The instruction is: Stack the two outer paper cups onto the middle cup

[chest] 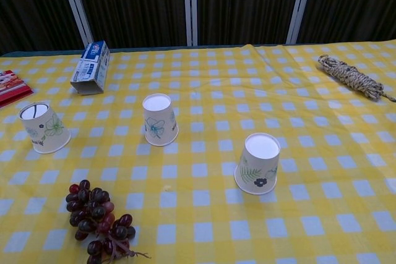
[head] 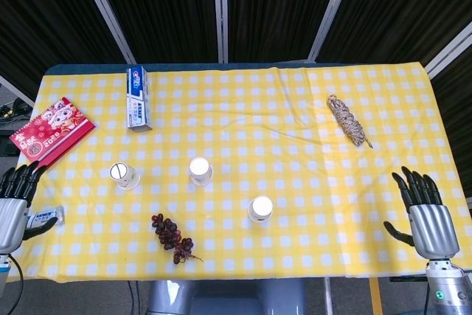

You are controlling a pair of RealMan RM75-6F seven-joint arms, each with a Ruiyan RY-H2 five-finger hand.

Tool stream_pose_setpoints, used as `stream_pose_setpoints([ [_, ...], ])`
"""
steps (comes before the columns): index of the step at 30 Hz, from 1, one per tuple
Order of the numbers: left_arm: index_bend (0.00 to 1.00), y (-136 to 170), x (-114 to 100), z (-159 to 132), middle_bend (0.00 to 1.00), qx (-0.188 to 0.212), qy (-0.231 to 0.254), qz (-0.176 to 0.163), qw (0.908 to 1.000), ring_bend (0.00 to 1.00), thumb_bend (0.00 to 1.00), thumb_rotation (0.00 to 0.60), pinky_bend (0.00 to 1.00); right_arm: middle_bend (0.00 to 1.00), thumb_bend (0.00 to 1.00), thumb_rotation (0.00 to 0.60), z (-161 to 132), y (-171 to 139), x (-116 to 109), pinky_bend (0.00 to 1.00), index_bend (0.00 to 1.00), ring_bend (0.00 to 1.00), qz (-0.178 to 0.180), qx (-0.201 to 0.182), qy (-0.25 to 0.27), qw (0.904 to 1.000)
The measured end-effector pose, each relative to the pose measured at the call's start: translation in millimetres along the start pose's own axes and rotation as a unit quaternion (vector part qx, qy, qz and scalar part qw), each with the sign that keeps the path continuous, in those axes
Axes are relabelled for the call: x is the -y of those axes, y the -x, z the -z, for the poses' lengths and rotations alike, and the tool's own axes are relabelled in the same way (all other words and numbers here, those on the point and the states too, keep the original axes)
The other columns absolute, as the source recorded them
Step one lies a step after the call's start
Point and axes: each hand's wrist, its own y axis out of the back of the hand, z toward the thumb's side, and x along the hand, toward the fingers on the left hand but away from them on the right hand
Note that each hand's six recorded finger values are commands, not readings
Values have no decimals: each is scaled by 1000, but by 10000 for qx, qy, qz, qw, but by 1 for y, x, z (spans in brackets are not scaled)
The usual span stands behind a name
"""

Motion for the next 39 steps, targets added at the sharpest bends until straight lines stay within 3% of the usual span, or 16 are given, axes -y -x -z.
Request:
stream_pose_setpoints([
  [36,1,0,-3,-4,0,77,15,-37,10000,0,3,600,0,0,61,600,-6,-5,0,0,178,0,70,-182,116,9997],
  [39,78,-2,-3,-4,0,74,49,-21,10000,0,32,600,0,0,61,600,-6,-5,0,0,183,0,74,-181,119,9997],
])
